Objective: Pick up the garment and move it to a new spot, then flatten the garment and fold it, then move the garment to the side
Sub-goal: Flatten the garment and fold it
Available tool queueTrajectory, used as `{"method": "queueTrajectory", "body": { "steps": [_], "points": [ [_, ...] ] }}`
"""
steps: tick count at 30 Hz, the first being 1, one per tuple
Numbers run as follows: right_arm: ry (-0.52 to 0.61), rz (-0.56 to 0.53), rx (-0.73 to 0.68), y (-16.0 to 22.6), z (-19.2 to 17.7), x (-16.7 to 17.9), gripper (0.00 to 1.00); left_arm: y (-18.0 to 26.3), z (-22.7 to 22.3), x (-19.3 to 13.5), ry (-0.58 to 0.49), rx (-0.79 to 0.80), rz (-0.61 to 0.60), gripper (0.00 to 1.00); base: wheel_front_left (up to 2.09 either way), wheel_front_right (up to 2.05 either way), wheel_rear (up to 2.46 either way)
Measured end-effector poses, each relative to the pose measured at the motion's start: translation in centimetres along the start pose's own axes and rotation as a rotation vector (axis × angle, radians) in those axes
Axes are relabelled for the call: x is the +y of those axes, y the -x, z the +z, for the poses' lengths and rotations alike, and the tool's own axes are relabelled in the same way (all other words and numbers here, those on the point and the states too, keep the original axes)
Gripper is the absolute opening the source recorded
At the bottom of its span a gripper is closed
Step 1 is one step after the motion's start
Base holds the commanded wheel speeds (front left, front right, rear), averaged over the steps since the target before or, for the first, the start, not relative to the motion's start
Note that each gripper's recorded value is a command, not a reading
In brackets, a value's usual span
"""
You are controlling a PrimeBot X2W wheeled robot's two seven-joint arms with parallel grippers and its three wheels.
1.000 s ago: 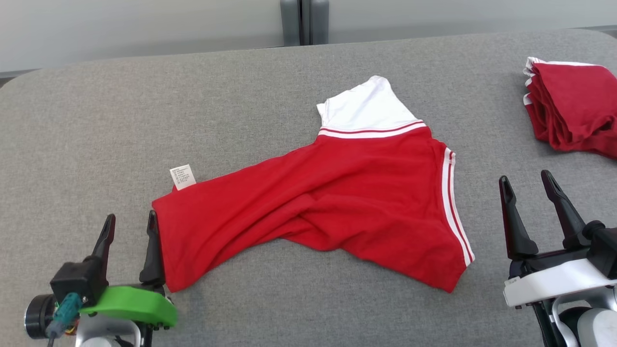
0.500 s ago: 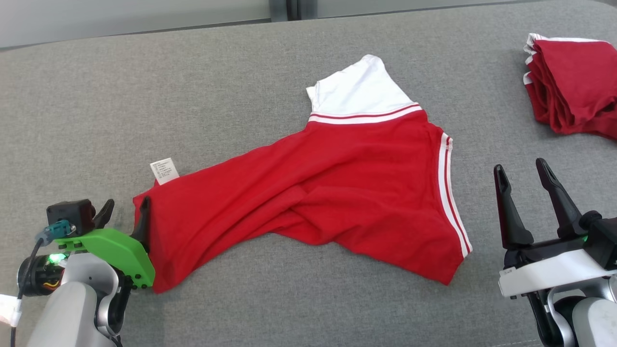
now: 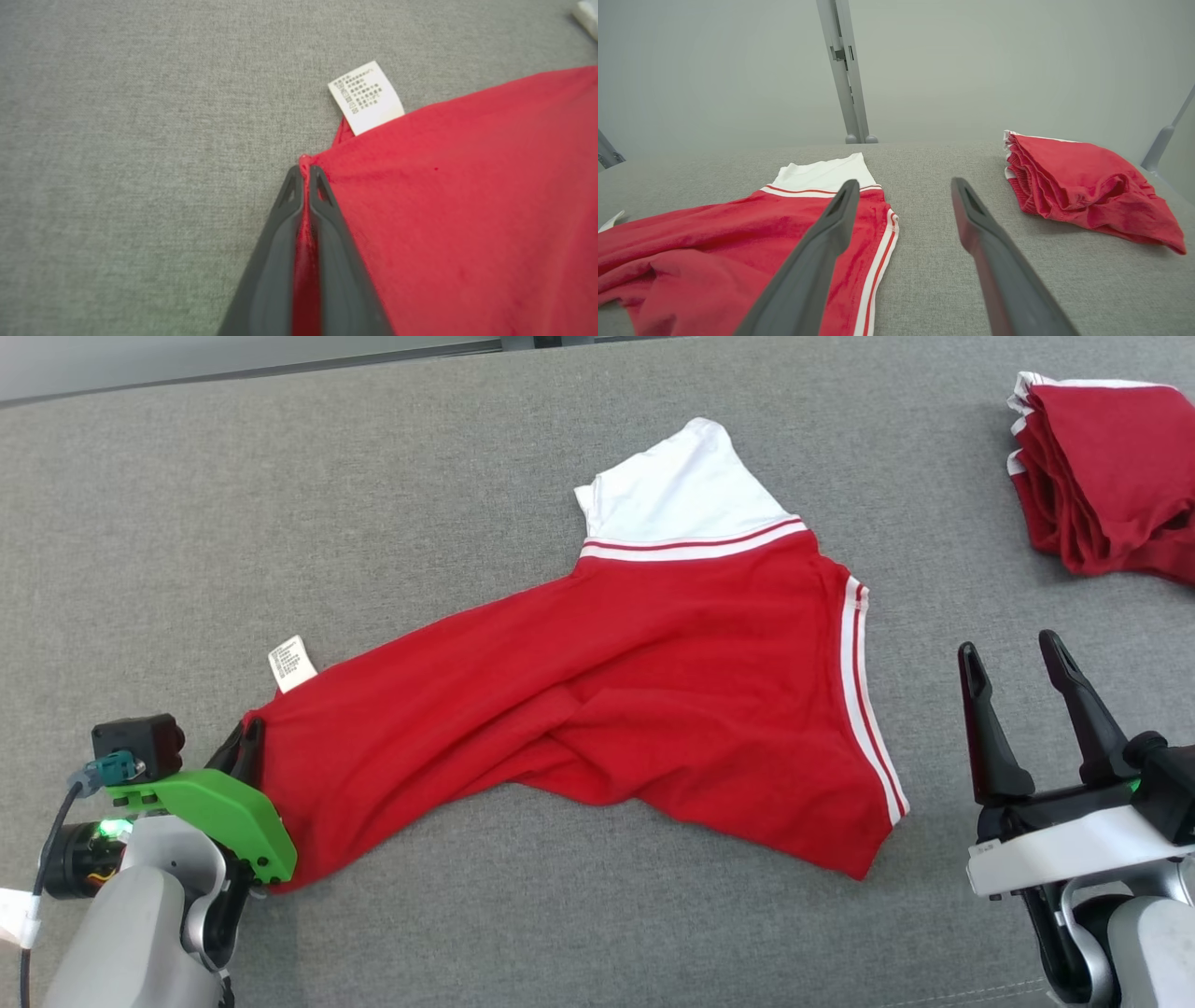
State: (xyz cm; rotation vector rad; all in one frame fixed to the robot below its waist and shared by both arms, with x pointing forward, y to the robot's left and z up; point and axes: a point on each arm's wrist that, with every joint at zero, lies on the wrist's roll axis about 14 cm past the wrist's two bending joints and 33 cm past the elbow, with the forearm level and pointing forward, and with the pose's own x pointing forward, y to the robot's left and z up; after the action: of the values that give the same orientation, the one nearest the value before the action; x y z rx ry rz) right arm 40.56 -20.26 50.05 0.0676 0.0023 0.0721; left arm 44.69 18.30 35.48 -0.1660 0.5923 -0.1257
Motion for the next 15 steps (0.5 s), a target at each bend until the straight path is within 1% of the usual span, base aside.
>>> {"method": "queueTrajectory", "body": {
  "steps": [8, 15],
  "points": [
    [-0.019, 0.009, 0.006, -2.1, -0.5, -0.8, 1.0, -0.3, 1.5, 0.2, 0.003, -0.086, 0.012, 0.0, 0.0, 0.0, 0.0],
    [-0.016, 0.049, 0.031, -6.5, -1.6, -1.4, 1.0, -1.4, 3.6, -0.9, -0.001, -0.172, -0.009, 0.0, 0.0, 0.0, 0.0]
  ]
}}
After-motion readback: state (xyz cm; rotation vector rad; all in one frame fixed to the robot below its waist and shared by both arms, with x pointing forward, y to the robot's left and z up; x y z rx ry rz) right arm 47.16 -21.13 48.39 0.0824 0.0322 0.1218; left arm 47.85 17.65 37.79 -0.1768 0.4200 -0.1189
